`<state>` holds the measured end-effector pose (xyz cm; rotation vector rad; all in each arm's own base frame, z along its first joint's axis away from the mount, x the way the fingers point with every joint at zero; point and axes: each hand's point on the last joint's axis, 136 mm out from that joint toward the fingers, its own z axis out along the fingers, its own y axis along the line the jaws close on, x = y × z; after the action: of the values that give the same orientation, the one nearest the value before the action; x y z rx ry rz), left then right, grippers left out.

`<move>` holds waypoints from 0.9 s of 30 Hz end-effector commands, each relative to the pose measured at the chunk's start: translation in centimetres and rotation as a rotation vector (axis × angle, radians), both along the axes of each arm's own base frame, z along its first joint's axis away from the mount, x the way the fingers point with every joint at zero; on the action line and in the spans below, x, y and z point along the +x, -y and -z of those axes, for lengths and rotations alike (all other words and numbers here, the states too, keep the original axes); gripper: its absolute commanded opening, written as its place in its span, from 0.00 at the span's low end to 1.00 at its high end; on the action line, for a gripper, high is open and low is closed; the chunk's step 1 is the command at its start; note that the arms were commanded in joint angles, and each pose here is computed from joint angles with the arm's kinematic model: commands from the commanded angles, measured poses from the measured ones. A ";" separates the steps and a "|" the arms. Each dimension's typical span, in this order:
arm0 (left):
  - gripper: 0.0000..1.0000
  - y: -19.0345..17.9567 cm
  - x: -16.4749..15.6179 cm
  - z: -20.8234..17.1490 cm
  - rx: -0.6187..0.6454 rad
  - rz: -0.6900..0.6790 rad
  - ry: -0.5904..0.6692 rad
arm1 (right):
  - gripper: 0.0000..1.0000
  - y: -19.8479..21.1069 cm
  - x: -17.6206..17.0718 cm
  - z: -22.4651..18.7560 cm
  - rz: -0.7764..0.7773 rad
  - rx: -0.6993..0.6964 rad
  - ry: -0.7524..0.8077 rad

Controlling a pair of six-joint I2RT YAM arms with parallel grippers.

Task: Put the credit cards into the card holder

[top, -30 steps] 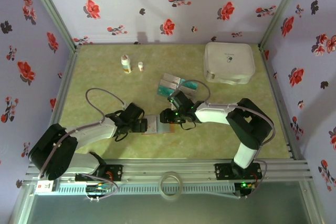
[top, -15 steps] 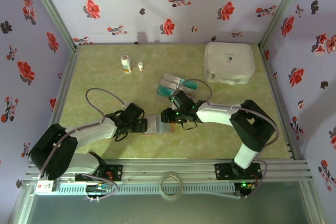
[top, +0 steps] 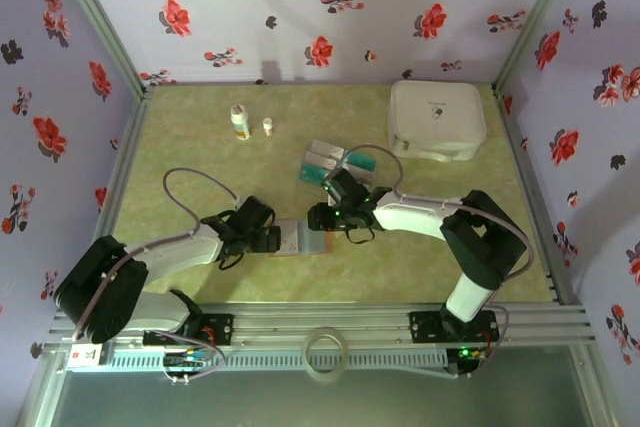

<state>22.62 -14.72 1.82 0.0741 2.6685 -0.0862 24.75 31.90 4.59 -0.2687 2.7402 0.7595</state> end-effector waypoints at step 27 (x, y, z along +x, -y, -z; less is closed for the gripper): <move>1.00 -0.3 -0.9 1.3 0.006 -0.008 -0.030 | 0.43 -5.6 -1.3 -1.3 -0.063 0.171 -0.065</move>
<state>22.64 -14.69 1.77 0.0740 2.6623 -0.0820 23.76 35.13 3.94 -0.2776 2.7575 0.9016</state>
